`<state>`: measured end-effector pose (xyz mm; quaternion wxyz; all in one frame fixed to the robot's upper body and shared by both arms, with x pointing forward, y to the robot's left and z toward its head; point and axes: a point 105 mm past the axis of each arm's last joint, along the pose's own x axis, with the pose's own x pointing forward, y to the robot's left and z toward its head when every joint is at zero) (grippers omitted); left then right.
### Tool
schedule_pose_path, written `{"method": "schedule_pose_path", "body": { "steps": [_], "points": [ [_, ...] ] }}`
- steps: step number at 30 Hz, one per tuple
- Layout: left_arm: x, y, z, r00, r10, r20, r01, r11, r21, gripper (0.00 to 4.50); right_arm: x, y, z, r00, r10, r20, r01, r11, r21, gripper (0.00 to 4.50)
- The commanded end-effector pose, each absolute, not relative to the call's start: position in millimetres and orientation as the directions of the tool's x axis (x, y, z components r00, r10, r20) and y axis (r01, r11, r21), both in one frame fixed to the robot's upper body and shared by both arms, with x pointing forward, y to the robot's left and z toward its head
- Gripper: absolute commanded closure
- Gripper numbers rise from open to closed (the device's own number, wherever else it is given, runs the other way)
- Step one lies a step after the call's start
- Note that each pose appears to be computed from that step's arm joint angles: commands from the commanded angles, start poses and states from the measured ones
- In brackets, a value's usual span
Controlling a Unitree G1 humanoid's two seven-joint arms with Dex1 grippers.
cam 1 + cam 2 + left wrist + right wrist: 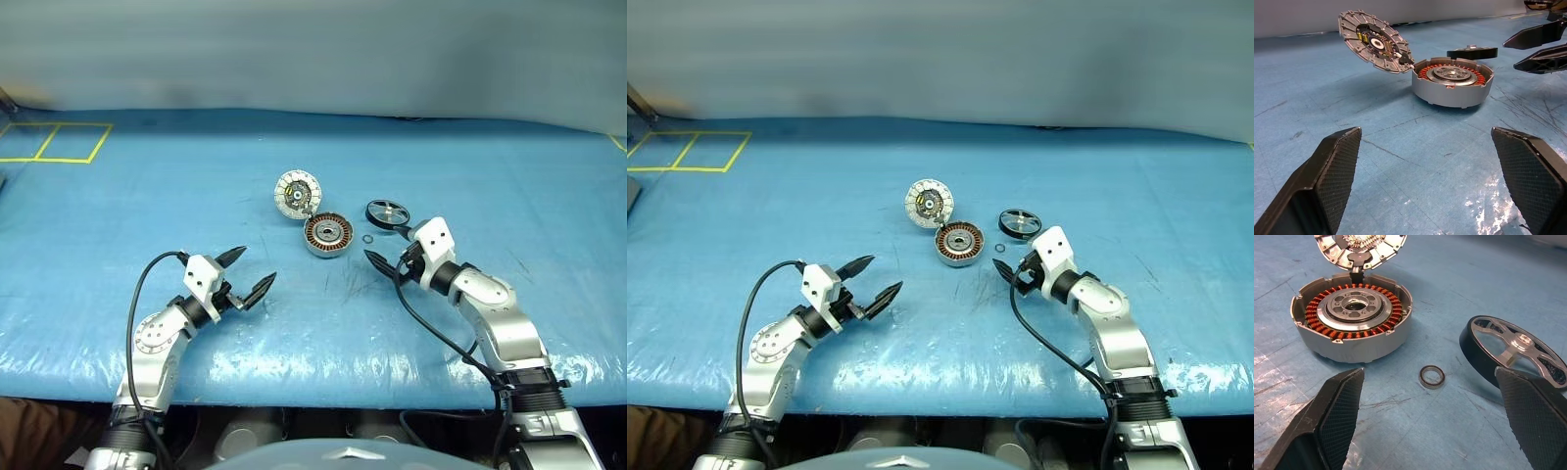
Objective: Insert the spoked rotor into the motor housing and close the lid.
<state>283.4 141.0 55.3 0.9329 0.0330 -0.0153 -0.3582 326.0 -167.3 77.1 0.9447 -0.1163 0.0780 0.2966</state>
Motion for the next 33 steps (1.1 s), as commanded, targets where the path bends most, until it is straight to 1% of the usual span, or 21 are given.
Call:
{"method": "schedule_pose_path", "body": {
  "steps": [1,13,19,21,24,28,31,33],
  "points": [
    [284.8,140.8,67.8,0.734,-0.678,0.035,0.671,0.733,0.113,0.00,328.9,-165.6,91.9,0.817,0.555,-0.157,-0.576,0.793,-0.196,0.03],
    [285.7,145.6,68.8,0.736,-0.676,0.030,0.668,0.734,0.123,0.00,328.5,-157.7,95.9,0.782,0.606,-0.146,-0.623,0.753,-0.214,0.03],
    [285.6,146.7,69.3,0.739,-0.673,0.030,0.665,0.736,0.126,0.00,325.2,-151.4,94.7,0.743,0.645,-0.179,-0.669,0.706,-0.233,0.03],
    [285.7,146.9,69.4,0.740,-0.672,0.031,0.664,0.737,0.127,0.00,323.9,-148.4,96.0,0.718,0.665,-0.206,-0.695,0.668,-0.265,0.03],
    [285.7,146.1,68.7,0.740,-0.671,0.031,0.664,0.737,0.125,0.00,321.6,-142.8,97.6,0.649,0.697,-0.304,-0.758,0.556,-0.343,0.03],
    [286.4,144.1,68.2,0.737,-0.675,0.030,0.667,0.735,0.122,0.00,322.8,-131.2,108.3,0.523,0.722,-0.454,-0.837,0.335,-0.432,0.03],
    [287.4,144.3,68.8,0.739,-0.673,0.031,0.665,0.736,0.124,0.00,328.0,-119.0,116.6,0.450,0.707,-0.546,-0.857,0.170,-0.486,0.03],
    [287.8,144.5,69.1,0.741,-0.671,0.032,0.663,0.738,0.125,0.00,331.2,-108.0,121.2,0.406,0.704,-0.582,-0.860,0.081,-0.503,0.03]
  ]
}}
